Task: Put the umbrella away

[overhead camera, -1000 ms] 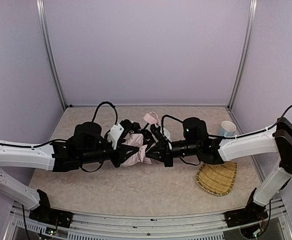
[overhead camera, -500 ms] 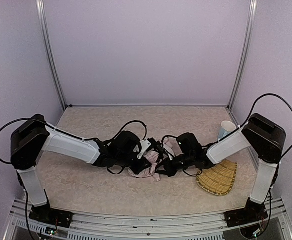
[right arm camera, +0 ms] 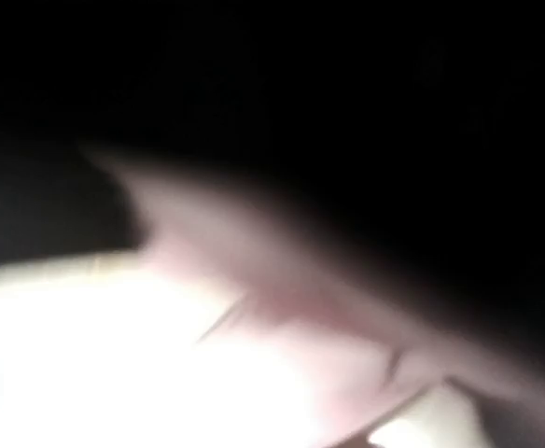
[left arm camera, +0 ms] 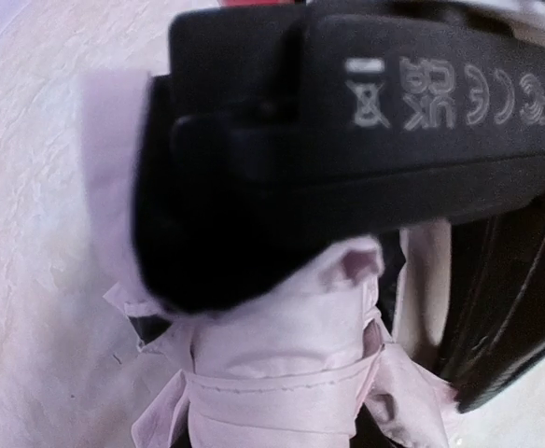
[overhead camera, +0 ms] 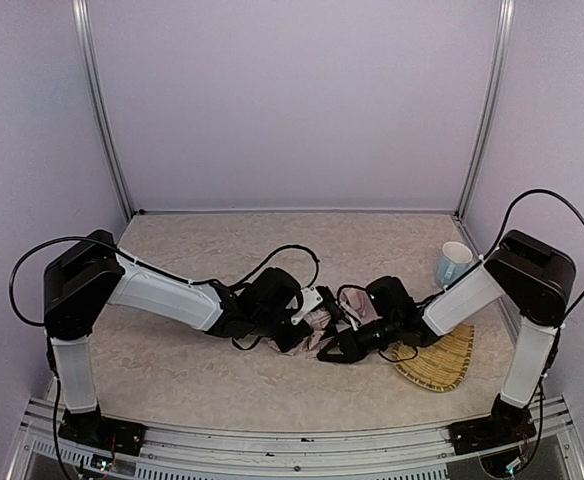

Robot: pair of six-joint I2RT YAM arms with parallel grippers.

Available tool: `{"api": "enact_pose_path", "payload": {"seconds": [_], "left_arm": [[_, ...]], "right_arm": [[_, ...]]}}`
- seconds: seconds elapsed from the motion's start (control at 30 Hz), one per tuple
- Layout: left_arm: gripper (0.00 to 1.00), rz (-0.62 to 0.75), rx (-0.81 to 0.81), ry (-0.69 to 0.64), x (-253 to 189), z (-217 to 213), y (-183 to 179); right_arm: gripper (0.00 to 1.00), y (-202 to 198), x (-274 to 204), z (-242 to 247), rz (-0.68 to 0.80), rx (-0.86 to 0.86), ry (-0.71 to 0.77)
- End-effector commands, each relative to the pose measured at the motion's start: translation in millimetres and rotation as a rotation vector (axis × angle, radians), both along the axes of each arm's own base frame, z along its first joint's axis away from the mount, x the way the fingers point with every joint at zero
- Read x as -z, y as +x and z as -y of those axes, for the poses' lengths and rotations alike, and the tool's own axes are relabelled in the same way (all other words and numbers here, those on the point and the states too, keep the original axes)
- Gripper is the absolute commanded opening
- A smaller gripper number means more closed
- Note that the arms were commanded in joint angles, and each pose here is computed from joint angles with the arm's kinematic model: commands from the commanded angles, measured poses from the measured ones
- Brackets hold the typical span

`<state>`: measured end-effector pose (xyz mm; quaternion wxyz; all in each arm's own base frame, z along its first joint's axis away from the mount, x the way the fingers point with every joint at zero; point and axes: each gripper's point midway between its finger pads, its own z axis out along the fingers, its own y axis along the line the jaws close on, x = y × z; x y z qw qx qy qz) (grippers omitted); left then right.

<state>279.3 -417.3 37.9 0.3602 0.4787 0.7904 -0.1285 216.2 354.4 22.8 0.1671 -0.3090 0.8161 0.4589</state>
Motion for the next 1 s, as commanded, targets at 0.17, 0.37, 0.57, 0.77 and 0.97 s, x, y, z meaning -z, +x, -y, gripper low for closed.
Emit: {"api": "enact_pose_path", "payload": {"seconds": [0.17, 0.37, 0.57, 0.77, 0.97], "left_arm": [[0.0, -0.101, 0.144, 0.321, 95, -61, -22], [0.0, -0.17, 0.194, 0.257, 97, -60, -17], [0.0, -0.297, 0.308, 0.209, 97, -57, -24], [0.0, -0.32, 0.401, 0.196, 94, -51, -30], [0.0, -0.304, 0.482, 0.174, 87, -48, -38]], "right_arm": [[0.2, -43, -11, 22, -0.117, -0.044, -0.05], [0.23, -37, -60, 22, 0.138, -0.082, -0.028], [0.3, -12, -114, 8, 0.498, -0.174, -0.06], [0.36, 36, -180, 31, 0.69, -0.179, 0.017], [0.62, 99, -195, 69, 0.584, -0.085, 0.071]]}}
